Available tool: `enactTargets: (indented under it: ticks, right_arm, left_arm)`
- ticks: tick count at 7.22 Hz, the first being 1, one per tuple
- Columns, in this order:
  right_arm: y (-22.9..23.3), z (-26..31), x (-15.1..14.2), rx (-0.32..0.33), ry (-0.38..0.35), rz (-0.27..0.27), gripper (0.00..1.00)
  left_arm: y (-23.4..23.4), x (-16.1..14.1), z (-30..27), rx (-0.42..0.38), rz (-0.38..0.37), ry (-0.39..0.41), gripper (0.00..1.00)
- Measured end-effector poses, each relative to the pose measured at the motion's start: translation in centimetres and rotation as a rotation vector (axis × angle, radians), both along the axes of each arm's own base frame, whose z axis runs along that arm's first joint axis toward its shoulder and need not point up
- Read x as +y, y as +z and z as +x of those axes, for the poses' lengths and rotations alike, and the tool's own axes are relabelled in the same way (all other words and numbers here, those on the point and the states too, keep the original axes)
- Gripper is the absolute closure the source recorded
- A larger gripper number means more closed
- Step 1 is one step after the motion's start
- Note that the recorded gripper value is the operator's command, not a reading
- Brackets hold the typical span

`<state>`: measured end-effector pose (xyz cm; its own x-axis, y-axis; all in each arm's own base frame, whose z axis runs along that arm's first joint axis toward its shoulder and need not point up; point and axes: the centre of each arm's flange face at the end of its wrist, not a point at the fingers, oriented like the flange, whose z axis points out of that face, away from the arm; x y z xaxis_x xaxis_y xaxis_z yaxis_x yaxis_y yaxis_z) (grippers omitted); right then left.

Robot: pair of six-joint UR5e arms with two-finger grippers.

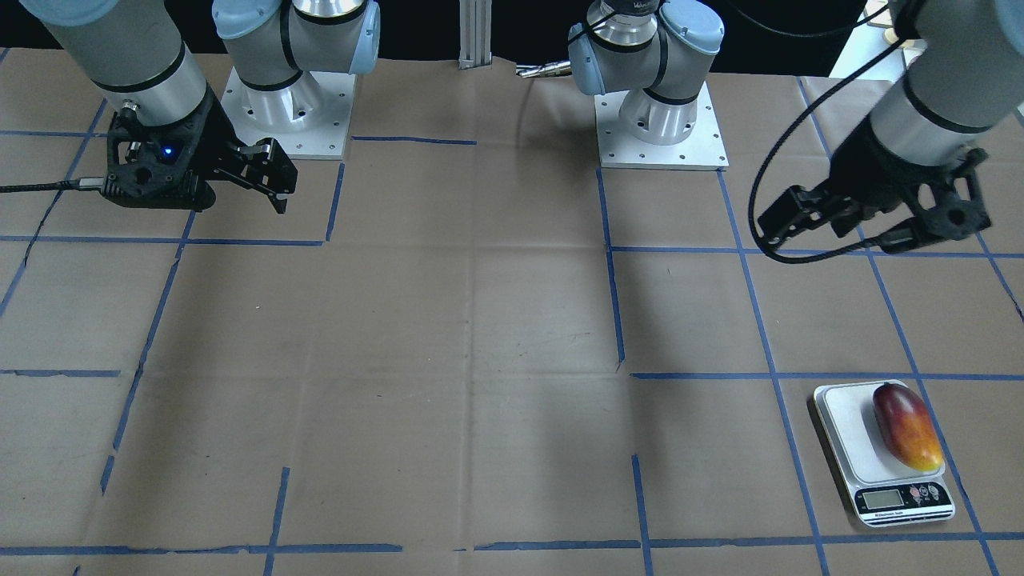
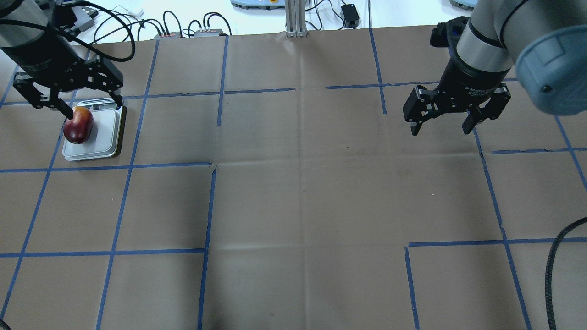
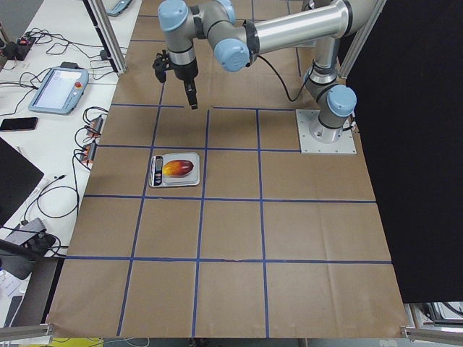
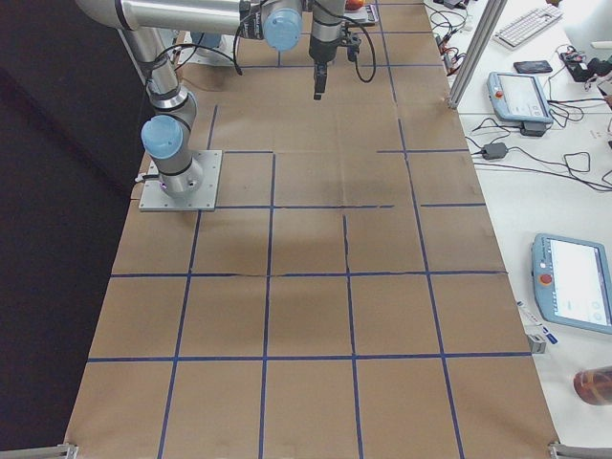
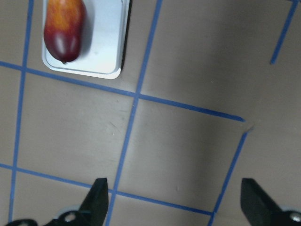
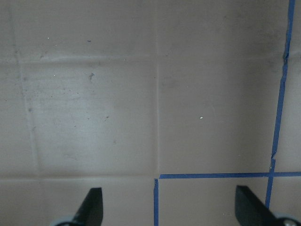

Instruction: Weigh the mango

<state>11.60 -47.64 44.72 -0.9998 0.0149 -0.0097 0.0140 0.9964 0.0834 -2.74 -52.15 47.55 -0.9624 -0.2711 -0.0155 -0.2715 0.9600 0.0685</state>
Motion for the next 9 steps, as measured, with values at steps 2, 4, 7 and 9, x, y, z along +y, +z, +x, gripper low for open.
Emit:
enactTargets:
  ticks: [2,4,7,9]
  right_arm:
    - [0.0,0.0,0.0,0.0,0.0,0.0,0.0]
    - [0.0,0.0,0.0,0.0,0.0,0.0,0.0]
    - [0.0,0.0,0.0,0.0,0.0,0.0,0.0]
    - [0.0,0.0,0.0,0.0,0.0,0.0,0.0]
  left_arm:
    - [-1.0,1.8,-6.1,-0.006,0.01,-0.015,0.0]
    - [-1.6,1.7,-9.1,-0.012,-0.012,-0.053,0.0]
    - [-1.4,1.8,-9.6,-0.012,-0.027,-0.093,0.0]
    - [-1.3,1.9,-9.6,-0.007,-0.03,-0.118,0.0]
